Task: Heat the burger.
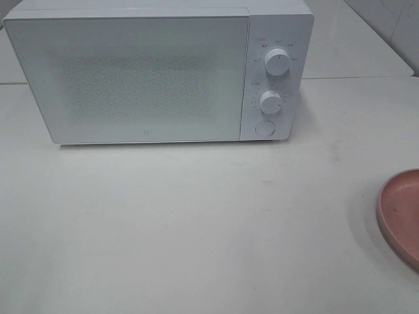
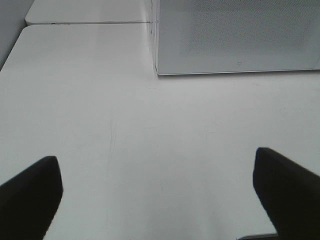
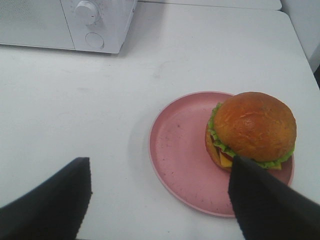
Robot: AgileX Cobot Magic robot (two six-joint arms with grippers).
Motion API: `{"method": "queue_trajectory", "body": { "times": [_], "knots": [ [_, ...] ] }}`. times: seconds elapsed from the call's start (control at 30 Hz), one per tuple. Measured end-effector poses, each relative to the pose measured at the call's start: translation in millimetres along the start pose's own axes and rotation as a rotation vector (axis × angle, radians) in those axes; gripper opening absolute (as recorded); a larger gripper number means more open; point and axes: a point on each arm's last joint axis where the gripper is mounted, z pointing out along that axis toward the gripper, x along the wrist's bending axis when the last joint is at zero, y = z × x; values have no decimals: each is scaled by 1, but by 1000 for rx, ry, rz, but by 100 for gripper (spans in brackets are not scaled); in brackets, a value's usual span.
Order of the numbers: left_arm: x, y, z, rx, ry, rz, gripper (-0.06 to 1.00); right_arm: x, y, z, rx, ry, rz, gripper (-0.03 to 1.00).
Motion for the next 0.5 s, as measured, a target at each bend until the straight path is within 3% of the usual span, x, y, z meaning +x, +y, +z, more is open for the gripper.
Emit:
{"method": "queue_trajectory", "body": {
  "times": [0.5],
  "knots": [
    [0, 0, 0, 0, 0, 0, 95, 0, 0, 0, 0, 0, 0, 76]
  ]
}}
